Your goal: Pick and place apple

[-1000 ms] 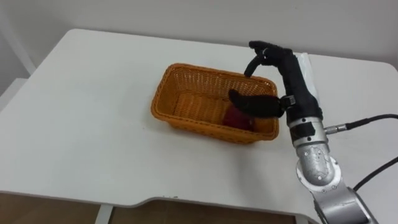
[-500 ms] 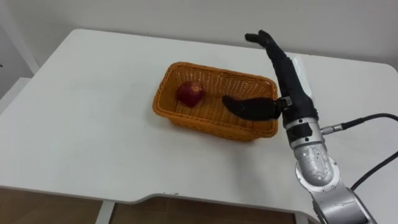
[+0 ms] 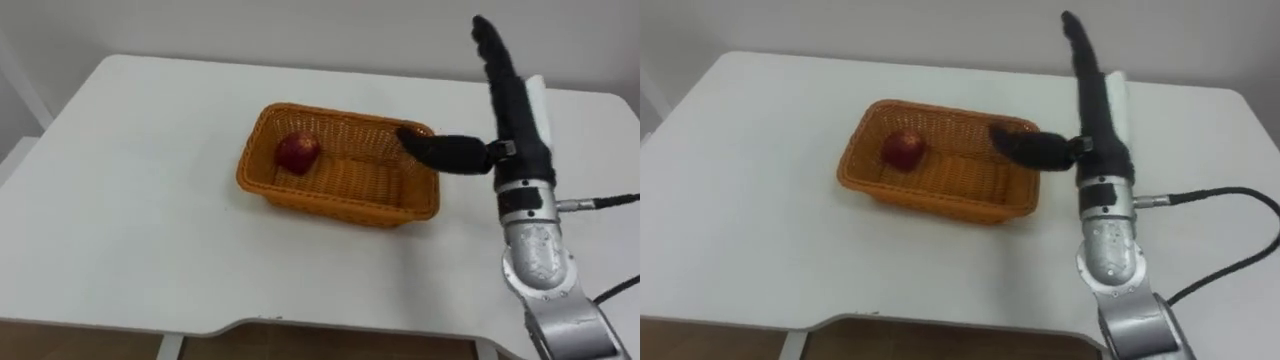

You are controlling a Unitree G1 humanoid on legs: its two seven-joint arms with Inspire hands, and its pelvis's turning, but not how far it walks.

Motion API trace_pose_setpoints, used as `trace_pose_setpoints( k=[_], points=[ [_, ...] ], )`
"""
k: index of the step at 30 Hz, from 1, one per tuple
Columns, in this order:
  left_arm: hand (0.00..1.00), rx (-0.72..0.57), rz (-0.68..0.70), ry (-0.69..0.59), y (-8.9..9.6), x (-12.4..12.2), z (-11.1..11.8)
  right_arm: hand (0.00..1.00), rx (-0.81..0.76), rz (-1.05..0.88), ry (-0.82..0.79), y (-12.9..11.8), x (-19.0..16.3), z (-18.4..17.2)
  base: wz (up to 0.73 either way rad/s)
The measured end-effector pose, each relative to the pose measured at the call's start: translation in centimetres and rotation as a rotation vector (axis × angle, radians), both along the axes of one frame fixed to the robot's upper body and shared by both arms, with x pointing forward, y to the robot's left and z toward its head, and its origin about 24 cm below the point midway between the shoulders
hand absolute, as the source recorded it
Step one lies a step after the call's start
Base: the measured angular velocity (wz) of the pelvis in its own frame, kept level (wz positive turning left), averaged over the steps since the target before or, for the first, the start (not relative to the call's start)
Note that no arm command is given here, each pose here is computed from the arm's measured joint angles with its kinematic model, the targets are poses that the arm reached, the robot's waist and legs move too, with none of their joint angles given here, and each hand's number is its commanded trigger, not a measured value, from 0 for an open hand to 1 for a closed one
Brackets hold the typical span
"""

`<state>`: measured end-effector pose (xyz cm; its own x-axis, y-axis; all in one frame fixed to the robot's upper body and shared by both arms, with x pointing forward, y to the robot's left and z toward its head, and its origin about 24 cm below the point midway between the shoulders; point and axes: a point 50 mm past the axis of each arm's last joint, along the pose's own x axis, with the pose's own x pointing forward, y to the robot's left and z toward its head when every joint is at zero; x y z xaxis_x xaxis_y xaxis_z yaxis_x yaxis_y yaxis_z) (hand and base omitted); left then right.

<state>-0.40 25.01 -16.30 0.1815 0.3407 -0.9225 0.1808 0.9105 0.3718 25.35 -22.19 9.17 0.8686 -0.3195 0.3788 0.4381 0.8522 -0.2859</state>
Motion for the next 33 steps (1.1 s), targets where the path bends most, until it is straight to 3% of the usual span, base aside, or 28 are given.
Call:
trace_pose_setpoints(
  k=[4,10,15,17,21,25,29,33],
  points=[
    [0.0,0.032,0.051,0.022,0.6,-1.6,0.2,0.0,0.081,-0.302,-0.089,-5.1,-2.2,0.3,-0.03],
    [0.0,0.065,0.126,0.014,1.3,-2.7,0.6,0.0,0.235,-0.747,0.022,-11.5,-7.6,-4.4,-0.1],
    [0.0,0.1,0.139,0.009,1.6,-2.9,0.8,0.0,0.371,-1.037,0.101,-14.1,-11.4,-7.6,-0.09],
    [0.0,0.113,0.152,-0.011,1.9,-2.6,1.0,0.0,0.426,-1.157,0.227,-14.8,-13.6,-10.5,-0.06],
    [0.0,0.113,0.147,-0.027,1.9,-2.1,1.0,0.0,0.488,-1.277,0.464,-14.4,-17.4,-14.8,-0.05],
    [0.0,0.102,0.153,-0.02,1.4,-2.1,0.8,0.0,0.542,-1.299,0.768,-11.9,-21.1,-19.3,-0.02],
    [0.0,0.082,0.157,-0.018,0.7,-1.7,0.5,0.0,0.598,-1.21,1.091,-8.7,-24.5,-22.6,0.0],
    [0.0,0.069,0.166,0.004,0.8,-1.8,0.5,0.0,0.665,-1.068,1.253,-7.0,-25.5,-23.9,0.01]
  ],
)
